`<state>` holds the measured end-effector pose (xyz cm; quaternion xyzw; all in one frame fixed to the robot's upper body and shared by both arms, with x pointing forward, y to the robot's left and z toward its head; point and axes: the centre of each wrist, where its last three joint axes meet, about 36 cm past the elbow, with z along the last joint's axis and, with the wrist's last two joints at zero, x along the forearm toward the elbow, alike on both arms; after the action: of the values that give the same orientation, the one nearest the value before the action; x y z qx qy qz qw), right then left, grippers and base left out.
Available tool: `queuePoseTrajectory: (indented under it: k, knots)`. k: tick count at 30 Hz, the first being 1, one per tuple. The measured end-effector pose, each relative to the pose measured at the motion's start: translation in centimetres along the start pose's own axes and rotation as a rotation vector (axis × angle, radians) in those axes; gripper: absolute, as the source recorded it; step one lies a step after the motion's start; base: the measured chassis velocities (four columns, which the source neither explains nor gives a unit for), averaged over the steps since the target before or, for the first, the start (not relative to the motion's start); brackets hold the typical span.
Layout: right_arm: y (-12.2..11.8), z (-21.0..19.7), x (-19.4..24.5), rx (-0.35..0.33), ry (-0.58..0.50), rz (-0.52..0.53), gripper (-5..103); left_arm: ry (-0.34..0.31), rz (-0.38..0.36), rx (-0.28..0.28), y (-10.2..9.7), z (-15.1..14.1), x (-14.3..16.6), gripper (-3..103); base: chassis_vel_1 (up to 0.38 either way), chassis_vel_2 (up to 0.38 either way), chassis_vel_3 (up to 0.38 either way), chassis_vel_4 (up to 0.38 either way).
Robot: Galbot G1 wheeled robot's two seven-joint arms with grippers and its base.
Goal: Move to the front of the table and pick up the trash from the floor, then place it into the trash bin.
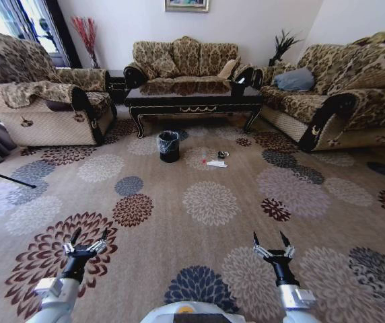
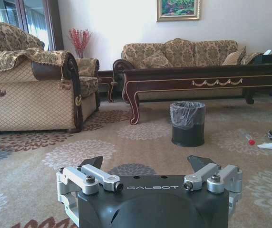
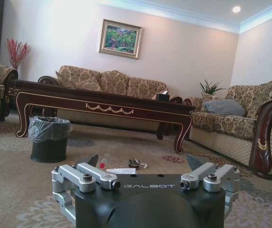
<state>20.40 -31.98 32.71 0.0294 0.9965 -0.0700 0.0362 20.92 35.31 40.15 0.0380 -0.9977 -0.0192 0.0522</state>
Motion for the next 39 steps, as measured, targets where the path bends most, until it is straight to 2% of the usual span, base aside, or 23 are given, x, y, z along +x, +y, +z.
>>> queuePoseTrajectory:
  k: [14, 19, 25, 27, 35, 36, 39]
  knots:
    - [-1.1, 0.6, 0.7, -0.002, -0.026, 0.018, 100, 0.007, -0.003, 0.002, -0.4, 0.4, 0.0, 100, 0.000, 0.000, 0.000, 0.000]
    - [-1.2, 0.9, 0.8, -0.050, -0.021, 0.052, 100, 0.003, -0.019, 0.011, -0.3, 0.3, -0.2, 100, 0.000, 0.000, 0.000, 0.000]
    - [-1.2, 0.6, 0.4, -0.050, -0.037, 0.044, 100, 0.000, -0.026, 0.009, -0.2, 0.2, -0.4, 100, 0.000, 0.000, 0.000, 0.000]
    - [-1.1, 0.6, 0.2, -0.069, -0.042, 0.045, 100, 0.006, -0.034, 0.018, -0.2, 0.1, -0.4, 100, 0.000, 0.000, 0.000, 0.000]
    - [-1.5, 0.9, 0.4, -0.066, -0.050, 0.018, 100, -0.011, -0.040, -0.002, -0.1, 0.5, -0.5, 100, 0.000, 0.000, 0.000, 0.000]
    - [-1.5, 0.9, 0.4, -0.064, -0.055, 0.013, 102, -0.013, -0.039, -0.001, -0.1, 0.6, -0.6, 100, 0.000, 0.000, 0.000, 0.000]
    - [-1.6, 0.9, 0.3, -0.063, -0.062, 0.003, 98, -0.017, -0.037, 0.000, -0.2, 0.8, -0.6, 100, 0.000, 0.000, 0.000, 0.000]
